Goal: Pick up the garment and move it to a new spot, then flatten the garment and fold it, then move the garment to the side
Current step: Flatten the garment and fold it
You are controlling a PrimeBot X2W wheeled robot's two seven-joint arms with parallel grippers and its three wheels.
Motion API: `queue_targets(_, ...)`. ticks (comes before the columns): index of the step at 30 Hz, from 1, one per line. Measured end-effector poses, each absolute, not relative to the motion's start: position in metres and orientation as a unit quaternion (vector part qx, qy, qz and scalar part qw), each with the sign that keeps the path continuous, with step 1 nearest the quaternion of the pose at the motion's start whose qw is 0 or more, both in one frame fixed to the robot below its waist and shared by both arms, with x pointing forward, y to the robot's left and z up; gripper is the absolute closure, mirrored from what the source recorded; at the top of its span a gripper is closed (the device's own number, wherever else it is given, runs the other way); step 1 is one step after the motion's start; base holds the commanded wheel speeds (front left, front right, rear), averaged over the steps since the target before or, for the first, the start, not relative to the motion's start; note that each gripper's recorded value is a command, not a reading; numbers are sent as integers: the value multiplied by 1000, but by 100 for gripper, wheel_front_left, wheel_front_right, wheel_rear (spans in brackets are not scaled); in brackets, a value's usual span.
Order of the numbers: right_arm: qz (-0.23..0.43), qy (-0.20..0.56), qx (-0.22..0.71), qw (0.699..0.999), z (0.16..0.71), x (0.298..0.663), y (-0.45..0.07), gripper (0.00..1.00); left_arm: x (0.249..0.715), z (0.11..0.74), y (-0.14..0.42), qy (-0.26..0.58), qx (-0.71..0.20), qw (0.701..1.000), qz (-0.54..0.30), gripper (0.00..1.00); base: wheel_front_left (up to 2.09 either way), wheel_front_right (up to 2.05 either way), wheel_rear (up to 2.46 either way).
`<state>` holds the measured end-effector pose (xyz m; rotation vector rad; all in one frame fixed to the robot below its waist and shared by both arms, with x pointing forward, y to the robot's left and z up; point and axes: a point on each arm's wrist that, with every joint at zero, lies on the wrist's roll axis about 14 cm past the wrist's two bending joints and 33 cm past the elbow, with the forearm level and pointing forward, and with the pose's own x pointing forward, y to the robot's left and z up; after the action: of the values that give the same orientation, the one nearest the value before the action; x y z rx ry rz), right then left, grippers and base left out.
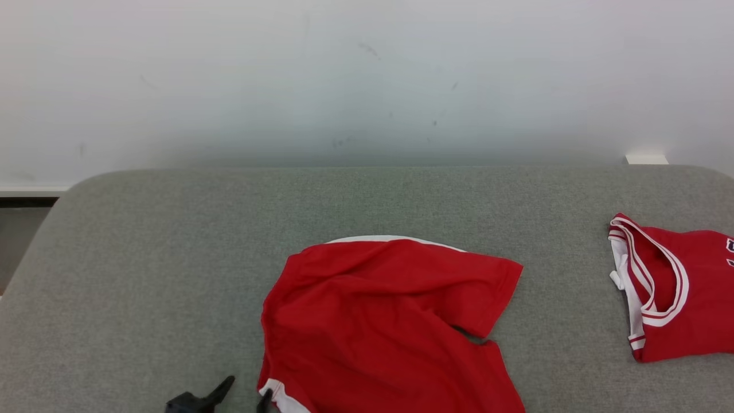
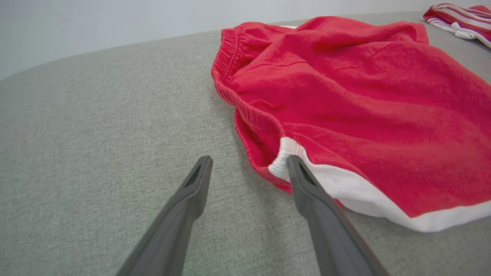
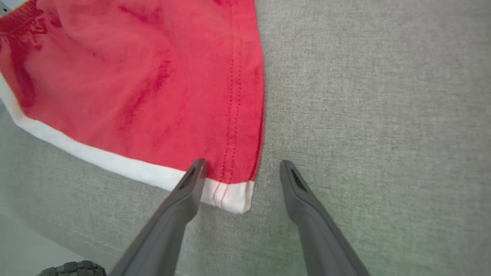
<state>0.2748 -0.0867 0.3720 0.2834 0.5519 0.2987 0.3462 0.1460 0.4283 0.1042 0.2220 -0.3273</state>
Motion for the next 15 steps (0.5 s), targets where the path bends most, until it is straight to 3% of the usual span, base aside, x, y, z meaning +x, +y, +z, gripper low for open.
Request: queue_targets(15,196,317,135,918,364,273,-67,0,358,420,138,143,71,964,-214,0,0,0,0)
